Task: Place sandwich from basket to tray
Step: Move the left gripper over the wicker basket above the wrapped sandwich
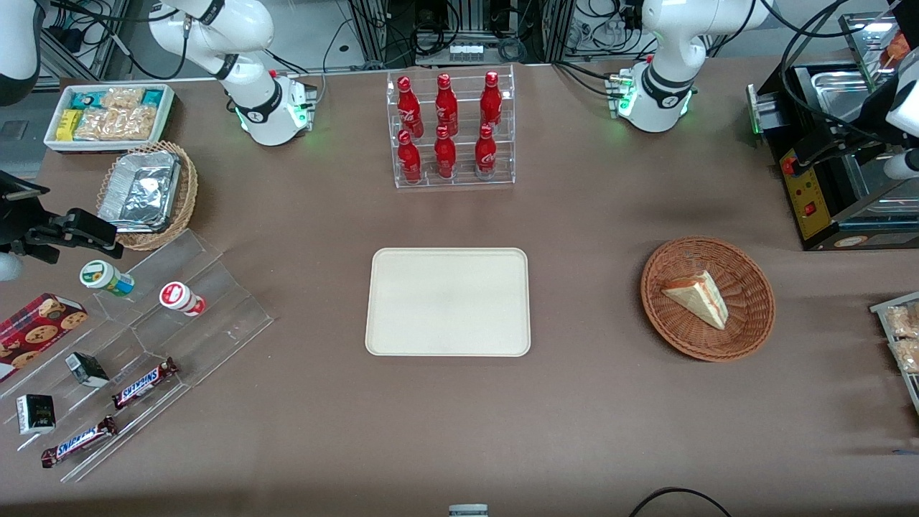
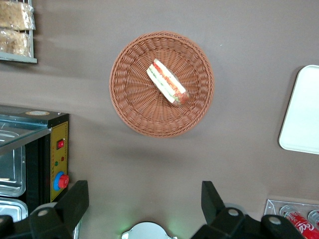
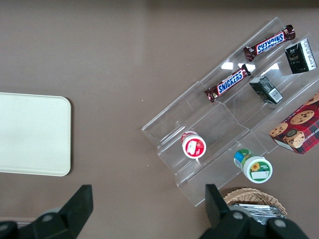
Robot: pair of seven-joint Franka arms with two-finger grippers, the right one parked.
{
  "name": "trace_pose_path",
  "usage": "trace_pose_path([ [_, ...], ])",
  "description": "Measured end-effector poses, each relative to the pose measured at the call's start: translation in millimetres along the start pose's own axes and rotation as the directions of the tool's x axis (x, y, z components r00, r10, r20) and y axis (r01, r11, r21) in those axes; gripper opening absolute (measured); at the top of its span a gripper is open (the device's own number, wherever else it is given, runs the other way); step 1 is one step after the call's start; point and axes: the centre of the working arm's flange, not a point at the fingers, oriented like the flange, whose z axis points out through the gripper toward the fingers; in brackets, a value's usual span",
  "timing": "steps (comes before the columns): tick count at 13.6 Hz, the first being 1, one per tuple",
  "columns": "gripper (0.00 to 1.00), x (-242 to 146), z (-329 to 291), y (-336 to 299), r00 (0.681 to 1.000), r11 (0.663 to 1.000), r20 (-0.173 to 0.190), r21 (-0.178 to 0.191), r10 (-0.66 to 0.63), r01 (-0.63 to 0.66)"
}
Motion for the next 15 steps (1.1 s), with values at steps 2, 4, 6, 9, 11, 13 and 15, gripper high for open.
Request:
trace_pose_path([
  [2,1.0,-2,0,1,1.0,1.0,0.017,0.002,0.005,-0.005],
  [4,1.0,1,4,1,1.0,1.0,0.03,0.004,0.005,-0.005],
  [6,1.0,10,18,3,0.998,1.0,0.058,0.008,0.004,-0.005],
  [9,1.0,37,52,-4,0.994,0.999,0.104,-0.012,-0.03,0.032],
  [11,1.0,52,71,-24,0.986,0.992,0.126,-0.048,-0.108,0.115],
  [13,1.0,67,89,-31,0.976,0.98,0.114,-0.044,-0.186,0.192],
  [15,1.0,80,115,-27,0.955,0.956,0.075,-0.043,-0.288,0.291],
])
